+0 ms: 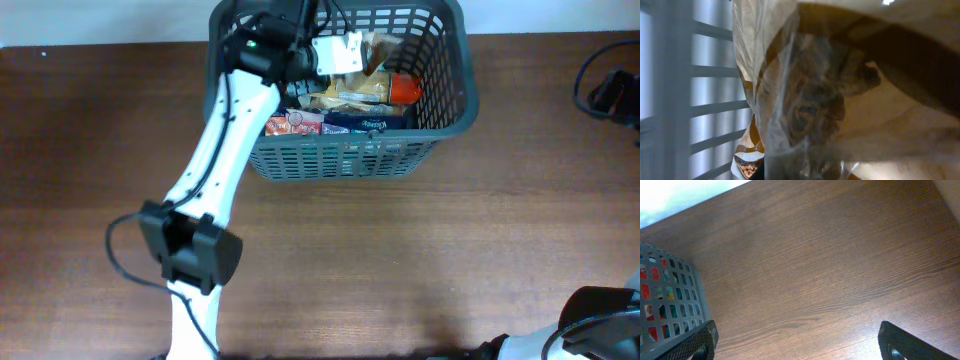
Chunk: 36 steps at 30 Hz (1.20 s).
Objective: Pack container
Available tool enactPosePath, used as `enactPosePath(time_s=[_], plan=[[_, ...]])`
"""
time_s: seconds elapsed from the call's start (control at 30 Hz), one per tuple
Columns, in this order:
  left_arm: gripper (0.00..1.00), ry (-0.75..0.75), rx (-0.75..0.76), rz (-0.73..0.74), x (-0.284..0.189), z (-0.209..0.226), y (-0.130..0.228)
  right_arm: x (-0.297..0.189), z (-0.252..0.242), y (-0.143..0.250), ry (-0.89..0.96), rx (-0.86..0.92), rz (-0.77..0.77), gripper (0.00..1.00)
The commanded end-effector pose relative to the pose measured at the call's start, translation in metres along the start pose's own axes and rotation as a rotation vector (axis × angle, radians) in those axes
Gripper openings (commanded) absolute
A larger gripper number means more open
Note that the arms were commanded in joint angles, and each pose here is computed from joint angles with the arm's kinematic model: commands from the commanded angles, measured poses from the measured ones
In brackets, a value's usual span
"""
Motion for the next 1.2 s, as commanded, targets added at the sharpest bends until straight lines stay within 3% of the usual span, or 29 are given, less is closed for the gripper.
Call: enactPosePath(time_s=[0.0,0.03,0.07,0.1,0.13,0.3,0.47,0.63,0.87,1.17], plan=[[0.26,-0.003,-0.04,-0.004,0.002,-0.001,-0.002,-0.004,0.001,-0.001,-0.003,0.01,-0.011,0.99],[0.44,-0.004,-0.052,-0.005,0.003,0.0,-0.002,-0.004,0.001,-0.001,-0.003,0.01,-0.011,0.99],[0.55,-0.006,-0.064,-0.007,0.003,0.0,-0.003,-0.004,0.001,-0.001,-0.003,0.01,-0.011,0.99],[0.8,-0.008,-0.075,-0.007,0.003,0.001,-0.003,-0.004,0.001,-0.001,-0.003,0.01,-0.011,0.99],[0.99,-0.022,-0.095,-0.003,0.001,0.004,-0.003,-0.004,0.001,-0.001,-0.003,0.01,-0.011,0.99],[0.99,-0.296,-0.455,-0.01,-0.058,0.059,-0.009,-0.004,0.001,-0.001,-0.003,0.01,-0.011,0.99],[0.99,-0.546,-0.595,-0.096,-0.171,0.097,-0.014,-0.004,0.001,-0.001,-0.003,0.01,-0.011,0.99],[0.99,-0.702,-0.736,-0.191,-0.266,0.113,0.009,-0.004,0.001,-0.001,-0.003,0.01,-0.011,0.99],[0.99,-0.853,-0.844,-0.153,-0.343,0.127,0.078,-0.004,0.001,-0.001,-0.003,0.01,-0.011,0.99],[0.99,-1.059,-1.222,-0.029,-0.393,0.139,0.205,-0.004,0.001,-0.001,-0.003,0.01,-0.011,0.99]])
Point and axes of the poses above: each gripper's point midway between its finger pads, its own x axis out along the fingers, its own z axis along the line the jaws close on, y = z × x, the point moved 2 cm from there along -x, back along the fingers, and after that the axes turned 13 degrees about -x, right-handed, at the moved point
